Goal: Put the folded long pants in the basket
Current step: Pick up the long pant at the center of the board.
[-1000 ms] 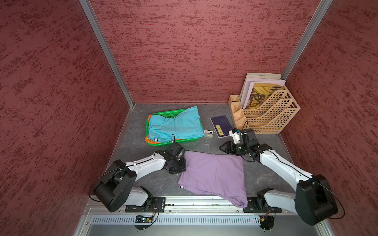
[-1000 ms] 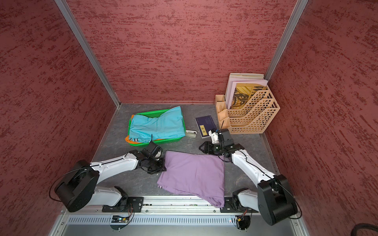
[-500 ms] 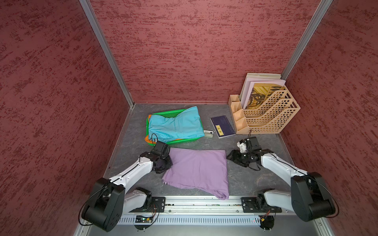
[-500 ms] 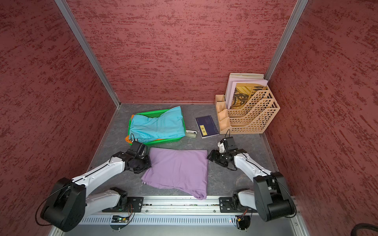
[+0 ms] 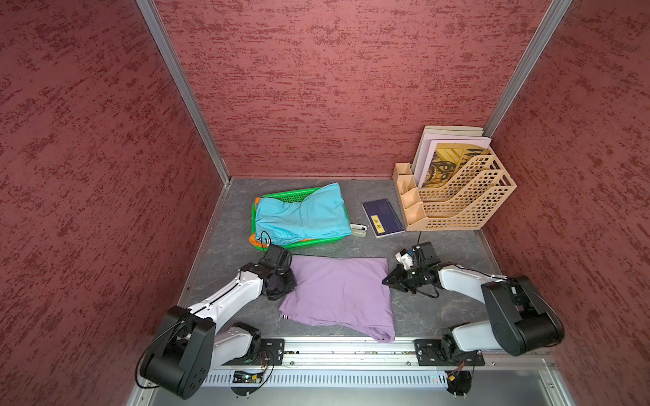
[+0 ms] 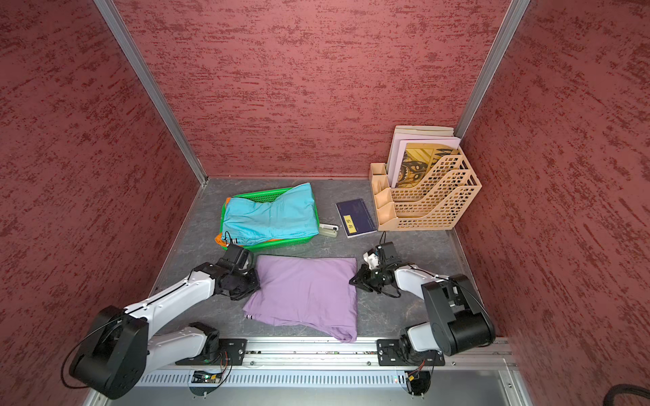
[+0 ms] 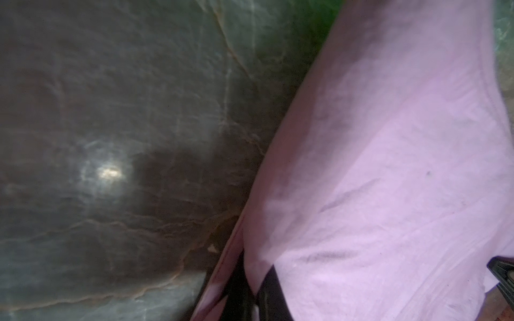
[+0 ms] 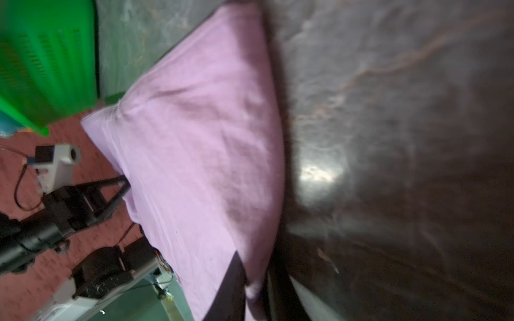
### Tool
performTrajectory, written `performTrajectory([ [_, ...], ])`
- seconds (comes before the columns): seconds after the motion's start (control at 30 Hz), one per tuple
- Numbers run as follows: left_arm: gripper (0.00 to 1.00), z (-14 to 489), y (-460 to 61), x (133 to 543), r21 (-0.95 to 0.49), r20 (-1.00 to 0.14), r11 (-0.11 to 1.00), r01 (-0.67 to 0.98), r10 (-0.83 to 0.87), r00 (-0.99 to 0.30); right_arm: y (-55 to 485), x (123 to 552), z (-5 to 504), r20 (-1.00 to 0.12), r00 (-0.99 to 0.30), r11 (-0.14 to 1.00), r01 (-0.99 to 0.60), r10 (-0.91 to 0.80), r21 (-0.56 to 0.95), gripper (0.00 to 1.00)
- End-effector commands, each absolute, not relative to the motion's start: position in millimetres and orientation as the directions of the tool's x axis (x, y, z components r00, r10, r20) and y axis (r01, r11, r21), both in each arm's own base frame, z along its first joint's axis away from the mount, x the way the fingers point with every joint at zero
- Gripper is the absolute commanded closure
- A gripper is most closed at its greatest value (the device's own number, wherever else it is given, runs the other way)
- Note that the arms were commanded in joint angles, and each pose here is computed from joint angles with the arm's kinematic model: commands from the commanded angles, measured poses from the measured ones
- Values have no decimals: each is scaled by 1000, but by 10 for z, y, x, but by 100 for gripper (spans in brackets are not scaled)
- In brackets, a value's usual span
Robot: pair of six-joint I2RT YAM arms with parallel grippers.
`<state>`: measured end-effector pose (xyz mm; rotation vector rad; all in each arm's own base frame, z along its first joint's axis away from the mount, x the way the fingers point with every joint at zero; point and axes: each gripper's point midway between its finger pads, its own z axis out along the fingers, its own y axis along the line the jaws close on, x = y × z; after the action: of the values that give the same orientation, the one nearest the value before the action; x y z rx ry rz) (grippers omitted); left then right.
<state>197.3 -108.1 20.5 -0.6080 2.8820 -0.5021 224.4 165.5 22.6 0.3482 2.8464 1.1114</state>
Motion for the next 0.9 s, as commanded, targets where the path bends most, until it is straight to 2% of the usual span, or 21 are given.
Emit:
performTrajectory([
  [0.0,59,187,-1133,1907,-382,-54,856,-347,-396,-917,1287,2490,294,-119,-963,873,164,243,460,100],
  [0.07,42,211,-1190,1904,-412,-48,849,-332,-384,-922,1079,2625,390,-181,-959,931,147,217,334,100],
  [0.13,36,219,-1258,1886,-446,-40,837,-317,-373,-927,959,2710,432,-207,-957,955,145,201,258,100],
  [0.23,36,179,-1416,1827,-486,-17,825,-288,-338,-941,1087,2756,387,-171,-968,943,127,186,309,100],
  [0.47,34,-51,-1741,1633,-467,64,854,-231,-228,-971,1204,2722,302,-138,-971,918,131,195,374,100],
  [0.57,38,-166,-1695,1575,-421,89,873,-247,-231,-969,1199,2705,315,-140,-971,919,128,192,374,100],
  [0.67,42,-253,-1498,1572,-305,68,914,-266,-257,-964,1207,2700,335,-144,-970,916,126,193,381,100],
  [0.73,55,-261,-1453,1592,-272,59,926,-262,-255,-965,1222,2690,335,-141,-971,912,125,193,390,100],
  [0.87,99,-214,-1454,1654,-263,37,929,-260,-260,-965,1230,2675,354,-143,-971,909,120,191,399,100],
])
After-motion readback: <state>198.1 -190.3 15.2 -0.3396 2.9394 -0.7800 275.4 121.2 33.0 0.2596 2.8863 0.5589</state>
